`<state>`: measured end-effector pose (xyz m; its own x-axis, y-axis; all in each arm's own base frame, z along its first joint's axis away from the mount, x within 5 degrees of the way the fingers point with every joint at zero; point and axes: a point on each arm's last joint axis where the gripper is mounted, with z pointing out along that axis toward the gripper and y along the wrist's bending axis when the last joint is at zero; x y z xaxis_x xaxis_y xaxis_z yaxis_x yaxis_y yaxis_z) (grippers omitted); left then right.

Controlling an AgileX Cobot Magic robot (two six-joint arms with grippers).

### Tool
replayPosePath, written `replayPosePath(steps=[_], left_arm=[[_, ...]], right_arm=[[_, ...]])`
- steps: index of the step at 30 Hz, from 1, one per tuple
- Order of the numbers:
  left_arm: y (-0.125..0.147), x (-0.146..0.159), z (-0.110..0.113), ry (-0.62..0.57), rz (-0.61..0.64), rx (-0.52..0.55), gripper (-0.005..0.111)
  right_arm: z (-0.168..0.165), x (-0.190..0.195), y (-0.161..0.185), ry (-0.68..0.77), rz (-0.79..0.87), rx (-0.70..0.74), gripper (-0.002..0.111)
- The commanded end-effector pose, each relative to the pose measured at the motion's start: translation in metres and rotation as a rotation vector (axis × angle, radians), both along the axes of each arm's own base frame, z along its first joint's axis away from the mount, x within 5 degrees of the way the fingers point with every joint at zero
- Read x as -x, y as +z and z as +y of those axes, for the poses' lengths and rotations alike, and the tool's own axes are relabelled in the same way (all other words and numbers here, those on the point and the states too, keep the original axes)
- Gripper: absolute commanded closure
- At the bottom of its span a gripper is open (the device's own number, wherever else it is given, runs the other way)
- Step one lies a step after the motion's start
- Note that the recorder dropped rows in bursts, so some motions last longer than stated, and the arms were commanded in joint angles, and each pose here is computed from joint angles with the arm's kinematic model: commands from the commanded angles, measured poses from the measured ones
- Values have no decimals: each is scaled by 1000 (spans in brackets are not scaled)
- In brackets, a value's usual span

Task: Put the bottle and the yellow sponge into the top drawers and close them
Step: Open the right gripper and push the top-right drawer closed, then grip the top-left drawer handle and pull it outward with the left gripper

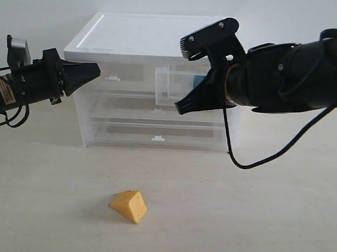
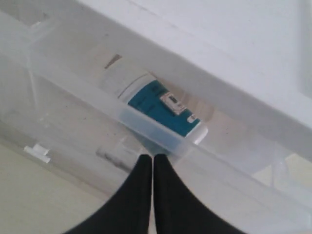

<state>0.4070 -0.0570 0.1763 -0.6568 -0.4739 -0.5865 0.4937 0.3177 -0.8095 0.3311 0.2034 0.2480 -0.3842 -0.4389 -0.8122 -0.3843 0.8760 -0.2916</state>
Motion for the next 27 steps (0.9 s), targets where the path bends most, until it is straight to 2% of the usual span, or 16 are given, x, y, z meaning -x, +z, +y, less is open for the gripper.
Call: replayPosePath(steps=[1, 7, 23, 26, 27], left_arm=[[3, -6, 3, 61, -2, 10, 103], [3, -6, 3, 61, -2, 10, 103], [3, -6, 3, 59, 14, 21, 103], [2, -5, 3, 56, 16, 19, 92], [2, -5, 2, 50, 28, 23, 84]], right_arm=[[5, -13, -4, -20, -27, 26, 108], [5, -26, 2, -89, -94, 47, 108], [6, -27, 5, -110, -107, -1, 108], [6, -27, 5, -107, -106, -3, 108], [6, -27, 5, -107, -105, -4, 108]])
